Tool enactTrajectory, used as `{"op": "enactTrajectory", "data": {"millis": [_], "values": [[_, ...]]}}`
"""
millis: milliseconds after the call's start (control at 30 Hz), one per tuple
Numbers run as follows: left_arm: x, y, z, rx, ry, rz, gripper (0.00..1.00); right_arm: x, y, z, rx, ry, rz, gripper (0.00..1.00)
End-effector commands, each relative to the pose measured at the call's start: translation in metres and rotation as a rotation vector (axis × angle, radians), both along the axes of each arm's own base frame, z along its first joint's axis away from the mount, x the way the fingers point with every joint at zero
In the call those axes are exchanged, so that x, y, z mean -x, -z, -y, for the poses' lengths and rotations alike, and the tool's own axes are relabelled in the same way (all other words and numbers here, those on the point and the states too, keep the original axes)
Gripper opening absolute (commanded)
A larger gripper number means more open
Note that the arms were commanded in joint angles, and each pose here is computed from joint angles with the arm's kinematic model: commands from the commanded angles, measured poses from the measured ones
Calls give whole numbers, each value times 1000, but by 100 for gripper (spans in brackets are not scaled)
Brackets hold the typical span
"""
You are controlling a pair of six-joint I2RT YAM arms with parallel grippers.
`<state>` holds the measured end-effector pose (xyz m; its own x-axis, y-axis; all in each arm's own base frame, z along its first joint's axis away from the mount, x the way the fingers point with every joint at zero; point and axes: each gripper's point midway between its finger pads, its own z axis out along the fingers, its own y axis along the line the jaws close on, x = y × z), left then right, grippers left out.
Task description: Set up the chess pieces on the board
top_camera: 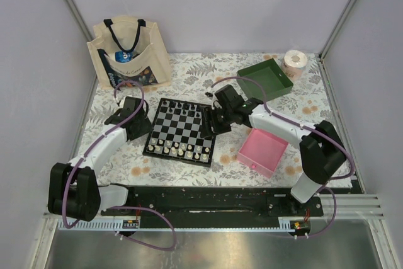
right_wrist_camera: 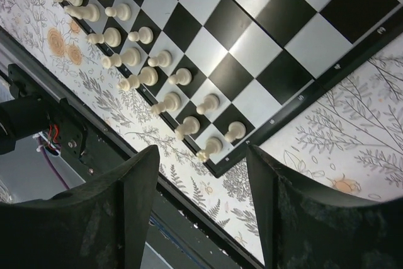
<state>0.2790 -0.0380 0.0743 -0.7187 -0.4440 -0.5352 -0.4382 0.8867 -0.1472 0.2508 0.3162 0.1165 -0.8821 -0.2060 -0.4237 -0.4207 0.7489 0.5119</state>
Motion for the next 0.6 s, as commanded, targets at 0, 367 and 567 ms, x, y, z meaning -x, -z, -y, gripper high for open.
{"op": "enactTrajectory", "data": {"millis": [0,367,567], "values": [[-14,-16,5,40,1,86,55,-8,-7,-21,22,-21,46,65],[-16,-26,11,71,35,124,55,-25,24,-43,133,-4,48,42],[-15,-23,12,75,37,118,54,-29,30,-51,155,-21,52,29]]}}
